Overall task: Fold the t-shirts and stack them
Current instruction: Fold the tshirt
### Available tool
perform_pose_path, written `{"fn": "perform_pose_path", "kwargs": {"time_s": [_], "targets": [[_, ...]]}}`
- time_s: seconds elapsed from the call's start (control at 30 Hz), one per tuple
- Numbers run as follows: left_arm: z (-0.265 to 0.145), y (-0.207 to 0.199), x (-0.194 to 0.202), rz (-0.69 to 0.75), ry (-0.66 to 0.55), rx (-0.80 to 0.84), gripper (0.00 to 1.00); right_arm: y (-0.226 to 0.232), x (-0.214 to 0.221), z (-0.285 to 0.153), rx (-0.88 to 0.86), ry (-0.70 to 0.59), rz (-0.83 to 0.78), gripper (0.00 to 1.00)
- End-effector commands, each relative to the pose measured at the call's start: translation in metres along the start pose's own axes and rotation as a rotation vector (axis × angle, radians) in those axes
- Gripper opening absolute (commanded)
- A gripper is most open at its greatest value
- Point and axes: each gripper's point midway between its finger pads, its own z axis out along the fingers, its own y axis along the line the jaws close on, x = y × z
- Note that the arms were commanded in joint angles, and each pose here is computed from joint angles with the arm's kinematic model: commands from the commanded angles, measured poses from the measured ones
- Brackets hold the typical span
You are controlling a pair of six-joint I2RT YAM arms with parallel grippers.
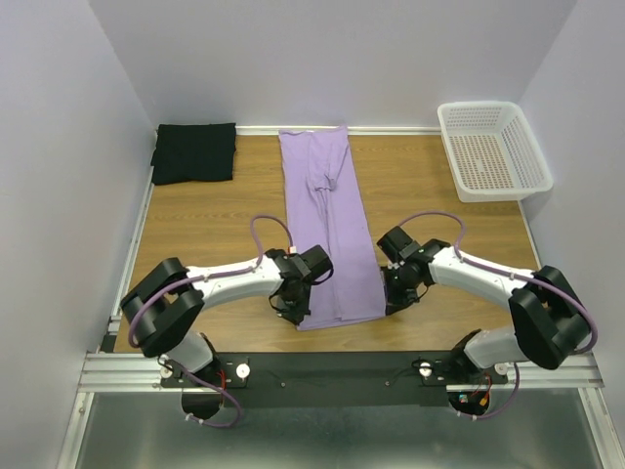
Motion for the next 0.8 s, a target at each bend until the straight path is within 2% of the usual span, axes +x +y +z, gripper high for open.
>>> {"fn": "perform_pose_path", "kwargs": {"time_s": [0.0,0.27,0.37,0.47,0.6,0.73,0.77], "targets": [[-0.016,0.017,0.024,0.019,0.038,0.013,0.0,-0.008,0.021,-0.013,-0.003,0.056,-0.017,0.0],[-0.031,0.014,0.029,0.027,0.027,0.086,0.0,-0.006,0.024,-0.033,-0.01,0.057,-0.023,0.0],[-0.037,0.008,0.011,0.029,-0.022,0.103,0.0,0.002,-0.005,-0.047,0.004,-0.04,-0.028,0.01],[-0.046,0.018,-0.037,-0.02,-0.128,0.1,0.0,-0.003,-0.041,-0.055,0.095,-0.14,-0.065,0.0],[-0.058,0.025,-0.089,-0.061,-0.231,0.115,0.0,0.008,-0.081,-0.057,0.144,-0.181,-0.099,0.0],[-0.073,0.049,-0.159,-0.093,-0.395,0.05,0.0,0.013,-0.132,-0.063,0.208,-0.276,-0.115,0.0],[-0.068,0.054,-0.17,-0.101,-0.397,0.027,0.0,0.015,-0.144,-0.065,0.213,-0.298,-0.117,0.01]]}}
